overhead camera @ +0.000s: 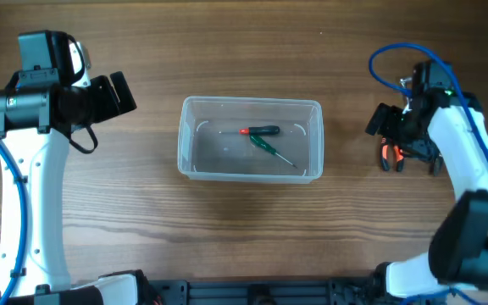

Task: Pack container
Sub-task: 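Drop the green screwdriver into the container with the right gripper, then grasp the orange-black needle-nose pliers with the right gripper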

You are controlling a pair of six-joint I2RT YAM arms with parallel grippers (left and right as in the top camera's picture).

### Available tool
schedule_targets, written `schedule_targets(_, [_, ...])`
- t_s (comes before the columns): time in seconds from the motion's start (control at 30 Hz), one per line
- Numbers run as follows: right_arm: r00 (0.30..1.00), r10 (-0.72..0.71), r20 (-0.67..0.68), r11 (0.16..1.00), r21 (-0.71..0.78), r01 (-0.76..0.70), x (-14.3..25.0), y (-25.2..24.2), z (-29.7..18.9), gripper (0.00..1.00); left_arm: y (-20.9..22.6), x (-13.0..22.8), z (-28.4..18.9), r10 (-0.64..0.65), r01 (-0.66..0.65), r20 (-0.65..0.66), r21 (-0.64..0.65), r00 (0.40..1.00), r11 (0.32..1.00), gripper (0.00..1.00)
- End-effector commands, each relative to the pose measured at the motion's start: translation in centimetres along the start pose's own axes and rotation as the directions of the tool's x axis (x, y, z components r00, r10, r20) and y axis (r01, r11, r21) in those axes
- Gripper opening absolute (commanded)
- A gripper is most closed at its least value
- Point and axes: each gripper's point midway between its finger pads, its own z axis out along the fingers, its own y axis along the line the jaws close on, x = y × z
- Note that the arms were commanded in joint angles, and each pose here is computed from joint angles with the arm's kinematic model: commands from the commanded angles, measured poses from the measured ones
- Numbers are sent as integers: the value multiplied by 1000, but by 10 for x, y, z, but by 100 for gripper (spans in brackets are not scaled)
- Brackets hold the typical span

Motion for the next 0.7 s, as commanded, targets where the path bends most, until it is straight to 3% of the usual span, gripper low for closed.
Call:
schedule_targets(0.0, [993, -38, -108, 999, 0, 39, 14, 4, 37, 100, -1, -2, 0, -11, 11, 2, 11, 1000, 1000, 100])
schedule_targets(0.57, [986, -74, -148, 997, 6, 76, 26, 14, 95, 100, -2, -4, 0, -11, 11, 9, 13, 1000, 1000, 100])
schedule_targets(0.63, [986, -73, -148, 997, 6, 75, 26, 14, 95, 93, -2, -4, 0, -11, 11, 9, 13, 1000, 1000, 100])
schedule_targets(0.67, [986, -73, -149, 997, 6, 75, 26, 14, 95, 83, -2, -3, 0, -11, 11, 9, 13, 1000, 1000, 100])
